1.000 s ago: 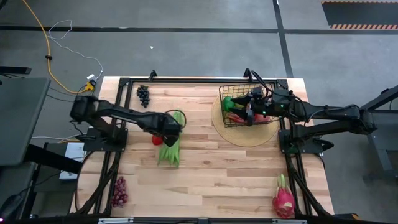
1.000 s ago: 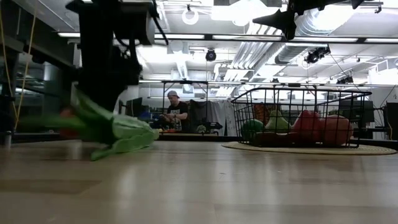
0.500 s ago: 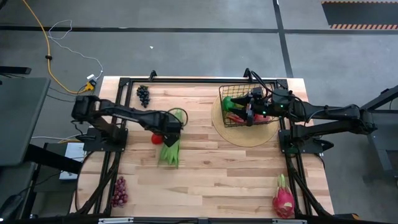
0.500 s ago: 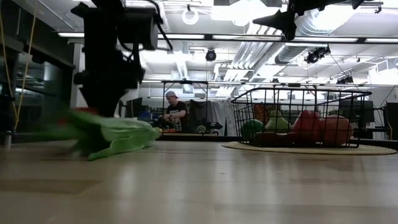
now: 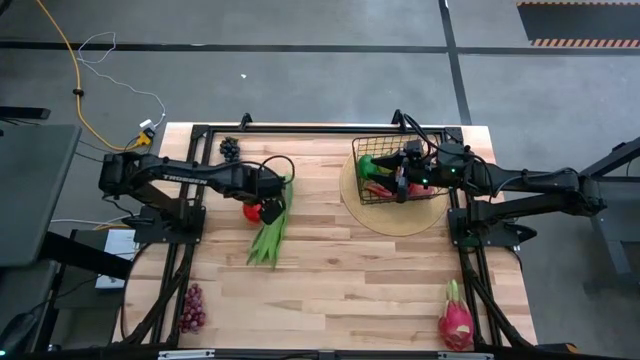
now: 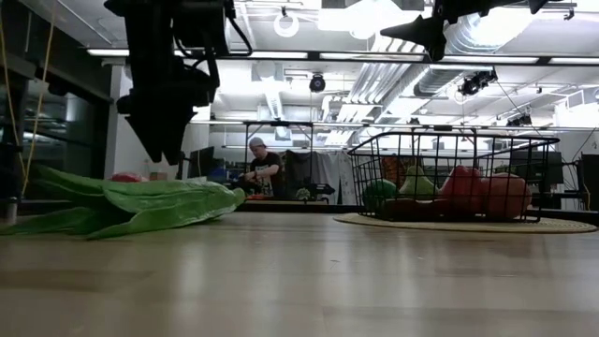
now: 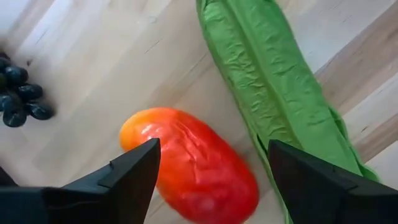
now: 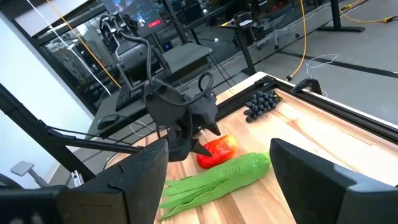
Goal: Build produce basket
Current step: Put the orange mango into the black wire basket
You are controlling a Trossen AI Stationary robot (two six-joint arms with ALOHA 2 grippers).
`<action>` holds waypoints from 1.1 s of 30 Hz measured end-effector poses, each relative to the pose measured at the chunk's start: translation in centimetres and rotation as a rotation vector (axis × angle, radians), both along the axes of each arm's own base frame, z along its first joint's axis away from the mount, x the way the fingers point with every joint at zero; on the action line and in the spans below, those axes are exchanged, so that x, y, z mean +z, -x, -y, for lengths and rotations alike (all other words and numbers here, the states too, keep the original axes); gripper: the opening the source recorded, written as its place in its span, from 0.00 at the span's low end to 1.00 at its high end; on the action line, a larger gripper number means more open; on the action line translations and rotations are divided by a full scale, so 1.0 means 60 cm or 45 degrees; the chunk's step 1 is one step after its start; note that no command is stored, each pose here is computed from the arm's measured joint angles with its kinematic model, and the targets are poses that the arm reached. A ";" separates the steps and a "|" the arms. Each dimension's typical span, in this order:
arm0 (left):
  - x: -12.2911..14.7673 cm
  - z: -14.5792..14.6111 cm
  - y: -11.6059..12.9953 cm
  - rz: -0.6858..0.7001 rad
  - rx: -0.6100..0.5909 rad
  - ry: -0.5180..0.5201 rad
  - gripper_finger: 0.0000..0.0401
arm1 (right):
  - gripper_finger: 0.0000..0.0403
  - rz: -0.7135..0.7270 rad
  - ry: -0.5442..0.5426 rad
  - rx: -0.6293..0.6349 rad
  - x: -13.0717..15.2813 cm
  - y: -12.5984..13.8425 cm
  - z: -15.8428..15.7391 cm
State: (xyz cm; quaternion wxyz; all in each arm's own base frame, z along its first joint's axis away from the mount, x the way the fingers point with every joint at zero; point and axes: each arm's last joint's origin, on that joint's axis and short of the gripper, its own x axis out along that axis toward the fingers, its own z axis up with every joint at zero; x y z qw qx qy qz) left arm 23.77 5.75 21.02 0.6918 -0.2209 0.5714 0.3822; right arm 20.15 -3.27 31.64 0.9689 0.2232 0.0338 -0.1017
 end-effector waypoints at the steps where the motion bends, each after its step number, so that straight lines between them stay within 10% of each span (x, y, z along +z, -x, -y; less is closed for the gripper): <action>1: 0.000 -0.002 0.001 -0.003 0.006 0.011 0.72 | 0.68 0.000 -0.002 0.000 0.000 0.000 0.000; 21: -0.062 0.007 0.097 0.178 0.633 0.089 0.72 | 0.68 0.003 -0.067 -0.007 -0.001 0.000 0.000; 33: -0.099 -0.007 0.105 0.296 0.703 0.120 0.70 | 0.68 -0.019 -0.062 -0.008 -0.004 0.000 0.000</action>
